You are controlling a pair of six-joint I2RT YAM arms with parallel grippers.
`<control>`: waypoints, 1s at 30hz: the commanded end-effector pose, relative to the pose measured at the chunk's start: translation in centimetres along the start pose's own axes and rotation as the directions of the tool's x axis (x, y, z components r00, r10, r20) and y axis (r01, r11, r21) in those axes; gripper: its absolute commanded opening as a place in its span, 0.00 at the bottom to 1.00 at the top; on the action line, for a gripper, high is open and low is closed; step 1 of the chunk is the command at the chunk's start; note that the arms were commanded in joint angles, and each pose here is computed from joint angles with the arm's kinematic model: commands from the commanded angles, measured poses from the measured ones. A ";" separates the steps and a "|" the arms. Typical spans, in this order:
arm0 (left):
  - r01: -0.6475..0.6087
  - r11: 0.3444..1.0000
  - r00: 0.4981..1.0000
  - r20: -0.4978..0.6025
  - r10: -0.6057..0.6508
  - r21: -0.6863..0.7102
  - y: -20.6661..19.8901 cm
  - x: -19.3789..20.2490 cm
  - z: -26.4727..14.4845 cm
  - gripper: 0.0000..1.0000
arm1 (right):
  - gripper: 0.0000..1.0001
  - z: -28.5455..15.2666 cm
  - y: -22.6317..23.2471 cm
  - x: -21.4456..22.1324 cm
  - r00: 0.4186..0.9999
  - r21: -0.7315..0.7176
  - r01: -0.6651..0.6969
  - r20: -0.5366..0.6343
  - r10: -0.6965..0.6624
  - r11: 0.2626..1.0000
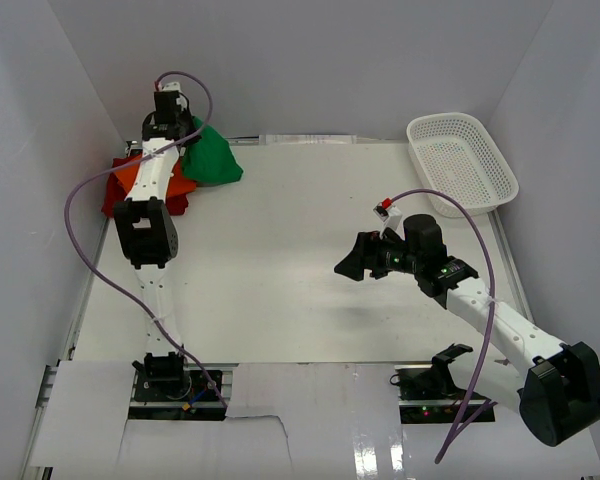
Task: Fold and stack the t-shirts
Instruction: Put the neatly folded tshirt into the corner of the board with the left arm
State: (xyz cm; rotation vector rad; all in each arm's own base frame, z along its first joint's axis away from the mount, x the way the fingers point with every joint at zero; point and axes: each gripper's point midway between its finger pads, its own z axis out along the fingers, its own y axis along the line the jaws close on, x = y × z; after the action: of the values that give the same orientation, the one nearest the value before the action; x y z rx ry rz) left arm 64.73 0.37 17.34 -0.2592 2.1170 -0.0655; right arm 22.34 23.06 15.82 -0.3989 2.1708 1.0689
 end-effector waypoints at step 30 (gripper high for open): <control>0.223 0.960 0.960 0.210 -0.186 -0.168 13.3 -9.3 -10.1 0.00 | 0.85 0.8 0.2 1.7 0.998 -0.058 -0.044 -0.053 0.041 0.997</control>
State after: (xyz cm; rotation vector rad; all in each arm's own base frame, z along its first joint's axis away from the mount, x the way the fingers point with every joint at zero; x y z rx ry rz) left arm 60.34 13.22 20.01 -0.5684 2.0688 -0.0207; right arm 21.32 23.44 14.13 -0.3937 2.2330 1.1309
